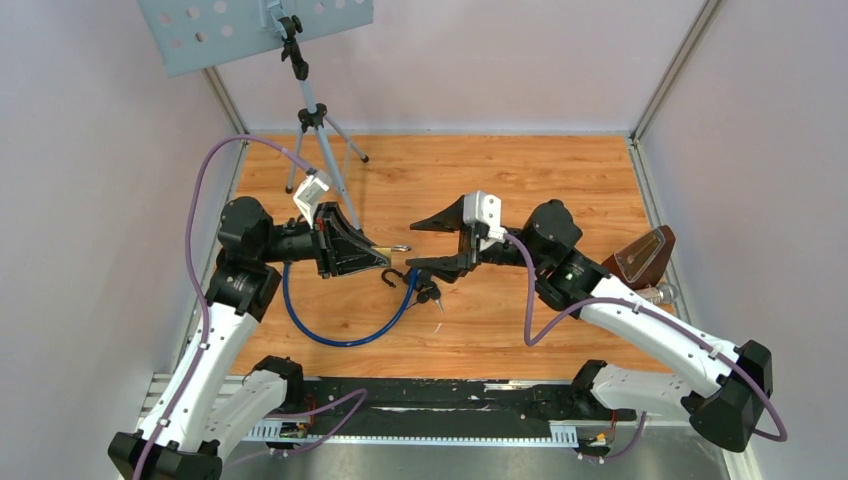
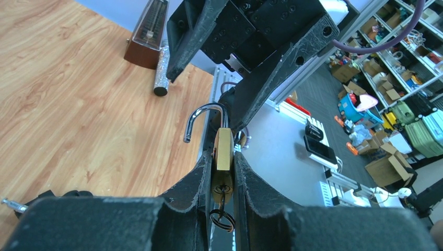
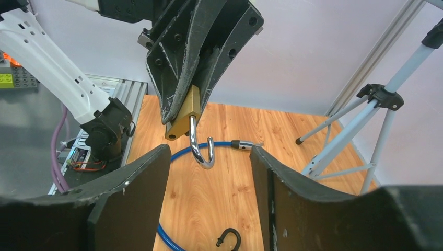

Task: Lock with the key
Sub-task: Lock the lock.

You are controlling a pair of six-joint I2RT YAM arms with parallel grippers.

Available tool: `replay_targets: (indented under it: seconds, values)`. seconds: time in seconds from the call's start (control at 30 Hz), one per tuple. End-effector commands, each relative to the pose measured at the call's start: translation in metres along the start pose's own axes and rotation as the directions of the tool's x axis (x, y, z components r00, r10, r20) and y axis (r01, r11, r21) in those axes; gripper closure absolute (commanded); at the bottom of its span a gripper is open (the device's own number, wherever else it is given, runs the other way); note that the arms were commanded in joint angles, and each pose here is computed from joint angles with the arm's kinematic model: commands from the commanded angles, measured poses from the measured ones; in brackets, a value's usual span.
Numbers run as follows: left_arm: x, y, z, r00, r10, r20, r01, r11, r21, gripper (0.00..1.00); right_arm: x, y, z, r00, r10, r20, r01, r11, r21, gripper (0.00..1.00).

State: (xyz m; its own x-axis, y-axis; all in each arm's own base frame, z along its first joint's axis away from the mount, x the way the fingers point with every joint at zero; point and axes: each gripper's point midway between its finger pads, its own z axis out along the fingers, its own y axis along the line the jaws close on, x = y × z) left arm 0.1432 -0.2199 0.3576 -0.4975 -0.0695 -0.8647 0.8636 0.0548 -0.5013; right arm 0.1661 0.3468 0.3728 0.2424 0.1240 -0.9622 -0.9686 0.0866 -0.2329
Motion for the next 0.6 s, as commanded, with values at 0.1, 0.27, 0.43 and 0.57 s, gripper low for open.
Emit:
replay_targets:
  seconds: [0.1, 0.27, 0.43, 0.57]
  values:
    - [-0.016, -0.018, -0.001, 0.997, 0.08, 0.016, -0.08, 0.996, 0.031, 1.0, -0.013, 0.002, 0.006, 0.999, -0.036, 0.04, 0.037, 0.998, -0.042, 0.53]
    - [-0.017, -0.018, -0.001, 0.996, 0.084, 0.017, -0.084, 0.996, 0.032, 1.0, -0.009, 0.004, 0.011, 1.0, -0.01, 0.018, 0.011, 0.997, -0.07, 0.66]
    - [-0.018, -0.017, -0.001, 0.994, 0.107, 0.027, -0.108, 0.994, 0.02, 1.0, -0.01, 0.004, 0.012, 0.999, 0.044, -0.008, -0.045, 0.997, -0.069, 0.99]
    - [-0.019, -0.011, -0.002, 0.982, 0.181, 0.058, -0.18, 0.983, -0.026, 1.0, -0.026, 0.011, 0.013, 0.976, 0.216, -0.019, -0.216, 0.973, -0.083, 1.0]
